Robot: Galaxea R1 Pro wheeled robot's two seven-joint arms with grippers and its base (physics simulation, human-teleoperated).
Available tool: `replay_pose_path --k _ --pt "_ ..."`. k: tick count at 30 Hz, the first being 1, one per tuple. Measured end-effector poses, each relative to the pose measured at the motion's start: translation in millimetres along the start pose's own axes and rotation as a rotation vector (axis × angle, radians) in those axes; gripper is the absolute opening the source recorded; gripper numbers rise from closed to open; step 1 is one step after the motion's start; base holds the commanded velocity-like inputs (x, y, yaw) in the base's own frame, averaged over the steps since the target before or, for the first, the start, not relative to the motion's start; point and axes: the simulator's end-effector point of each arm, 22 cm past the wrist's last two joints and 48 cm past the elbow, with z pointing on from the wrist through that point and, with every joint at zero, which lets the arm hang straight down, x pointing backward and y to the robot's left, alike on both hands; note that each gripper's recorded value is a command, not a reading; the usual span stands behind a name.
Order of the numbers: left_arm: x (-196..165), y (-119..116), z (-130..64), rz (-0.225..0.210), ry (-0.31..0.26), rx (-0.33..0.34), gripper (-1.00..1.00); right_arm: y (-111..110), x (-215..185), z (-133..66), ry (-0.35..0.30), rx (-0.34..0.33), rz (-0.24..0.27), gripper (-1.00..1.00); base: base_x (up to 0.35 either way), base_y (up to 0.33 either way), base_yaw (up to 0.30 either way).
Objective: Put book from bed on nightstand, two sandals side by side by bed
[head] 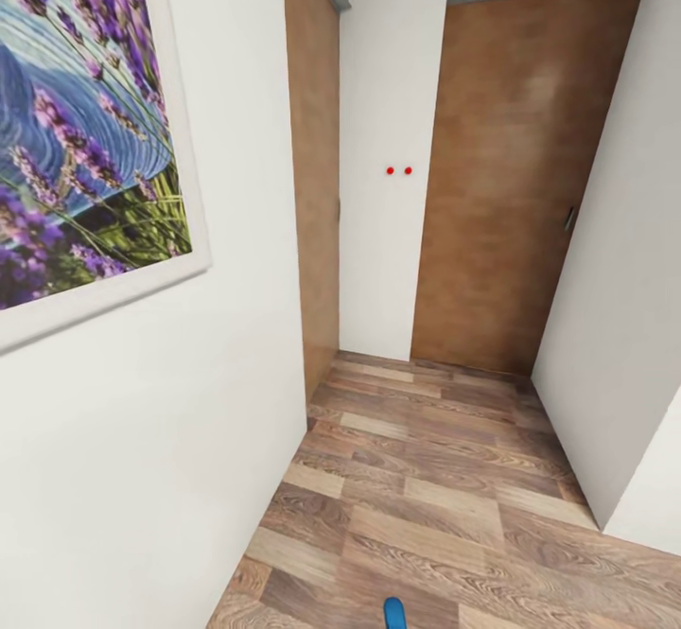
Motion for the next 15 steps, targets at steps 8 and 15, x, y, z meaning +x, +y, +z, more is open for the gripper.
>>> replay_pose_path --k 8,15 --pt "0.5 -0.1 0.0 0.000 0.001 0.000 1.00 0.0 0.8 0.0 0.002 0.000 0.000 1.00 0.144 0.070 -0.078" --pt "0.7 0.0 0.0 0.000 0.002 0.000 1.00 0.1 1.2 0.0 0.003 0.000 0.000 1.00 0.032 0.015 -0.213"
